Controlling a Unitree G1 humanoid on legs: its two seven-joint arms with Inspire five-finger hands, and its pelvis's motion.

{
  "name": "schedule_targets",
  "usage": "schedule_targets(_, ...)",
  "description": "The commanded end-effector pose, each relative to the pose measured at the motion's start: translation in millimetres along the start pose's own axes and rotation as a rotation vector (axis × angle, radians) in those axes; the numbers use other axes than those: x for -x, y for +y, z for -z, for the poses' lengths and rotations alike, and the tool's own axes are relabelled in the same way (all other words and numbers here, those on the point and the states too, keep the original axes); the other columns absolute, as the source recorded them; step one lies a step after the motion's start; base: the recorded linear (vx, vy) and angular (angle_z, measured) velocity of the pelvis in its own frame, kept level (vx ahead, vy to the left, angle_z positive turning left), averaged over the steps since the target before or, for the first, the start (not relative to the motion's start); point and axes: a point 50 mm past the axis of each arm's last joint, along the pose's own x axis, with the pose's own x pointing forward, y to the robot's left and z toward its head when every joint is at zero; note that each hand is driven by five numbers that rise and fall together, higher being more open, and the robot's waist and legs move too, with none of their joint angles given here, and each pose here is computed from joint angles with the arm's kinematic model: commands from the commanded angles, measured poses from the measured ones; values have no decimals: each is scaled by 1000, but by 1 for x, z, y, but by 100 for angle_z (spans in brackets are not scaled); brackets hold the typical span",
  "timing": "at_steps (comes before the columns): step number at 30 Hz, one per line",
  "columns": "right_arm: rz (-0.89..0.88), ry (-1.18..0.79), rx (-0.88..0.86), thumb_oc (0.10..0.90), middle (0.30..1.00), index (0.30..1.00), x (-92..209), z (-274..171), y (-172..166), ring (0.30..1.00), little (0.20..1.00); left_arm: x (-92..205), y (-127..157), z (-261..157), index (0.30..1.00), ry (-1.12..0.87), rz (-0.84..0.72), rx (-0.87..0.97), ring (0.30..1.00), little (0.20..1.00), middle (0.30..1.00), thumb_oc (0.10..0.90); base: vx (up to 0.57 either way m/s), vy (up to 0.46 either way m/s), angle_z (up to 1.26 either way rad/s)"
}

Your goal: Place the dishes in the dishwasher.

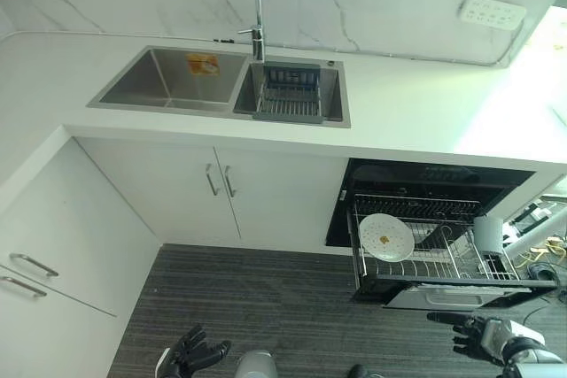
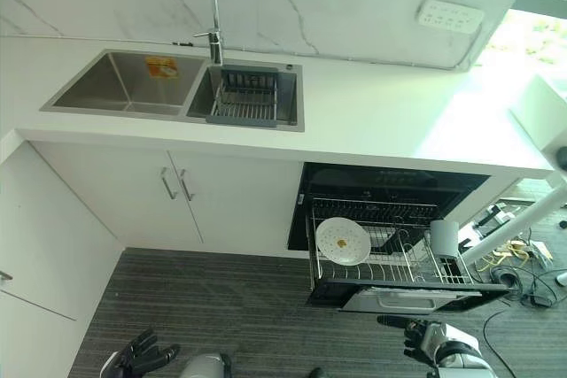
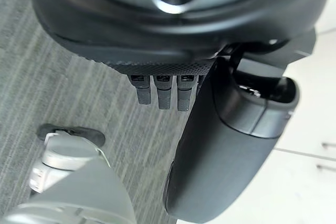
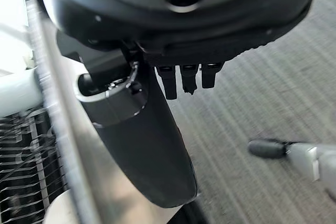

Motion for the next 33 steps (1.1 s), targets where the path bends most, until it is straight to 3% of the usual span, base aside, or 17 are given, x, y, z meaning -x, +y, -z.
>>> schedule_targets(1, 111, -68, -16, 800, 900, 900, 13, -40, -26, 900, 900, -6, -1, -33, 900, -130, 12, -46, 900, 900, 900, 800, 48, 41, 13)
schedule_targets(20, 244, -394, -77, 800, 900, 900, 108, -183, -80, 900, 900, -4, 1, -46, 900, -193, 4, 43, 900, 900, 900, 800, -14, 17, 13)
schedule_targets(23, 268, -563, -99, 800, 900, 900, 150, -223, -82, 900, 900, -2, 6, -46, 900, -206, -6, 73, 900, 900, 900, 800, -6, -25, 8)
schedule_targets(28, 253, -741, -130, 800, 900, 900, 194, -258, -73, 900, 900, 2, 13, -41, 900, -204, -4, 78, 900, 900, 900, 800, 5, -14, 4)
schedule_targets(30, 261, -964, -141, 800, 900, 900, 239, -286, -68, 900, 900, 5, 16, -32, 900, -186, 4, 81, 900, 900, 900, 800, 79, 10, 2)
schedule_targets(31, 259, -1179, -113, 800, 900, 900, 276, -303, -59, 900, 900, 7, 17, -30, 900, -183, 14, 78, 900, 900, 900, 800, 64, 22, 0)
schedule_targets(33, 264, -1294, -79, 800, 900, 900, 297, -310, -49, 900, 900, 8, 20, -28, 900, -178, 17, 83, 900, 900, 900, 800, 40, 16, -1)
